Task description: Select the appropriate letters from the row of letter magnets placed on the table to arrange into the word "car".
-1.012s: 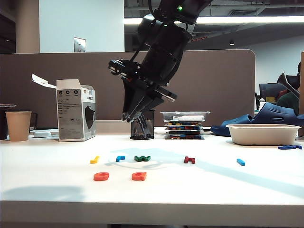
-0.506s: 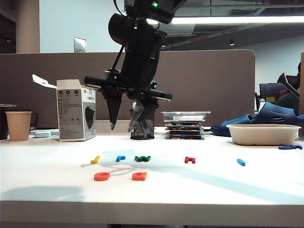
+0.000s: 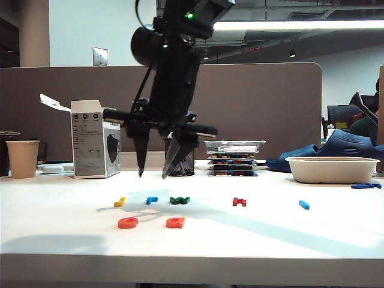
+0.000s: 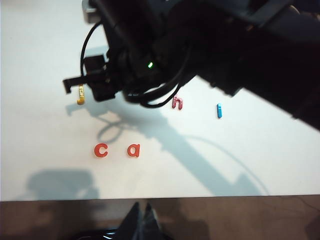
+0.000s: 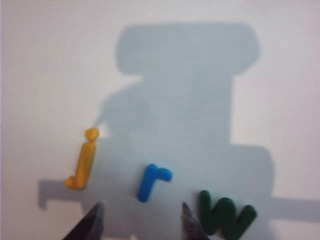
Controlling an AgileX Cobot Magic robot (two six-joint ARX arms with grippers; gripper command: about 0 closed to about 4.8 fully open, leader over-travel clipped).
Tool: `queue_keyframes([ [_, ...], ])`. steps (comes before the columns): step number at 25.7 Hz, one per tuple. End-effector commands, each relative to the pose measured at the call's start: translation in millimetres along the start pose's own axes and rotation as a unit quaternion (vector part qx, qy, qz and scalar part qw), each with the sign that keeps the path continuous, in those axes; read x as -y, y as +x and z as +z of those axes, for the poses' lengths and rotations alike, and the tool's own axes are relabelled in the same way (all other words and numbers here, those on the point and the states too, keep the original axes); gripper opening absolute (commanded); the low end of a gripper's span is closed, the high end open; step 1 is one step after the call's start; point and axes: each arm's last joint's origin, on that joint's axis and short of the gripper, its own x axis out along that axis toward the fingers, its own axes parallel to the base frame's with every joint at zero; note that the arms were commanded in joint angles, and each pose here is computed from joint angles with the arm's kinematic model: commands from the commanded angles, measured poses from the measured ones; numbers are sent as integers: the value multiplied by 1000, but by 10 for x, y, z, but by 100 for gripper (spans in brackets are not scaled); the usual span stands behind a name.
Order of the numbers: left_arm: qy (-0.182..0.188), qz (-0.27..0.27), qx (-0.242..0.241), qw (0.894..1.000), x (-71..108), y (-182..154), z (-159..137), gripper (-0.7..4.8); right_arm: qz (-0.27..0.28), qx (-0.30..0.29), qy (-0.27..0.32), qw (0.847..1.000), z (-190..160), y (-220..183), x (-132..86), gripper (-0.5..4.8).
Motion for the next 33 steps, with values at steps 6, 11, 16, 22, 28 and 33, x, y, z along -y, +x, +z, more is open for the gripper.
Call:
queue_keyframes([
  [6, -2, -1, 5, 1000, -4, -13, 13, -5, -6, -16, 14, 1000, -62, 171, -50, 193],
  [11, -2, -1, 5, 1000, -4, -13, 13, -5, -5, -15, 21, 1000, -63, 212, -55, 193],
  [16, -2, -1, 5, 1000, -4, -13, 13, -5, -2, -12, 21, 1000, -61, 232, -63, 193],
  [22, -2, -1, 5, 1000, -4, -13, 13, -5, -1, -9, 23, 1000, -54, 260, -63, 189],
  [28, -2, -1, 5, 1000, -4, -13, 13, -5, 4, 1, 23, 1000, -36, 260, -73, 189],
  [33, -2, -1, 5, 1000, -4, -13, 13, -5, 3, 1, 24, 1000, -37, 265, -72, 189],
])
